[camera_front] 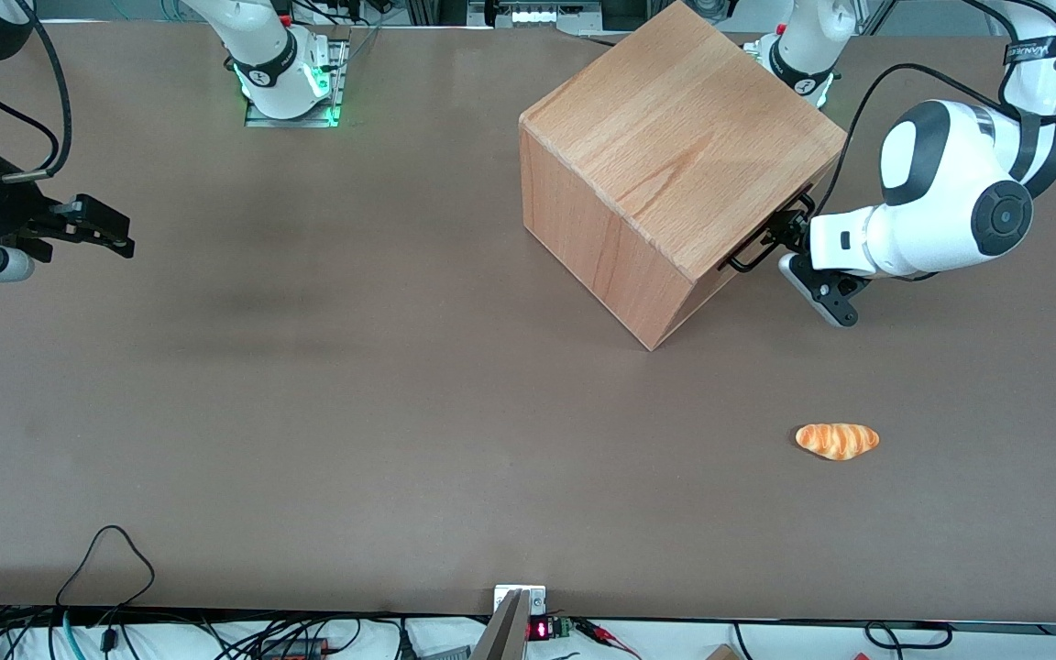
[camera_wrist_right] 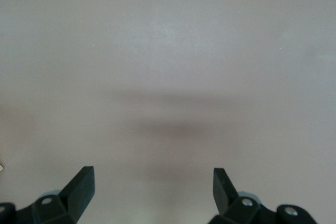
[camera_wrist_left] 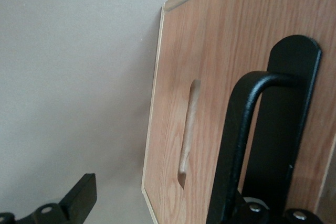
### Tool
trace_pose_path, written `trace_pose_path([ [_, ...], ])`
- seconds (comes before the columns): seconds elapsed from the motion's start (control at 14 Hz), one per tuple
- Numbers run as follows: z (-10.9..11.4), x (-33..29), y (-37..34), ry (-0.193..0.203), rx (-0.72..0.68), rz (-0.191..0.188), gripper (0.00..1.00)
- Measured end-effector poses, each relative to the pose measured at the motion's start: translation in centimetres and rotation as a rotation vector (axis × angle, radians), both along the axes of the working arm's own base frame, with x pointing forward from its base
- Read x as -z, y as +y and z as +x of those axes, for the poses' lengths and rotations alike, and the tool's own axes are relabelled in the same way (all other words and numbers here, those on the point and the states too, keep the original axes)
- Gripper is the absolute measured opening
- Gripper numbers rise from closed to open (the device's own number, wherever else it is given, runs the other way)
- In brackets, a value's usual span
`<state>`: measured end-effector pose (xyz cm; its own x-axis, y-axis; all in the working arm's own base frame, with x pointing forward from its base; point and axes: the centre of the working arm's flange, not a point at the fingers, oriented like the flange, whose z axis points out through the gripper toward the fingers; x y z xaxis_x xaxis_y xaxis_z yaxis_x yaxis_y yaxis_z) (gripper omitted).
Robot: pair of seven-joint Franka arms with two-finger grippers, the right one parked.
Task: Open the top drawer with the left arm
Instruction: 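Pull the handle away from the cabinet to slide the drawer out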
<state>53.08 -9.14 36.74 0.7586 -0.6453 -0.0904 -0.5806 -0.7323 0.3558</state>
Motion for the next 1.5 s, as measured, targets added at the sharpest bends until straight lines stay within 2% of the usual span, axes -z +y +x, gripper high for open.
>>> trace_pose_path([
  [0.14, 0.3, -0.2, 0.3, -0.026, -0.003, -0.001, 1.00],
  [0.29, 1.4, -0.9, 2.2, -0.108, -0.030, -0.001, 1.00],
  [0.5, 3.5, -2.1, 6.3, -0.259, -0.116, 0.022, 1.00],
  [0.93, 6.1, -3.2, 10.7, -0.447, -0.204, 0.092, 1.00],
  [1.29, 7.6, -3.7, 13.2, -0.475, -0.237, 0.115, 1.00],
  [1.5, 8.0, -3.9, 13.2, -0.462, -0.226, 0.118, 1.00],
])
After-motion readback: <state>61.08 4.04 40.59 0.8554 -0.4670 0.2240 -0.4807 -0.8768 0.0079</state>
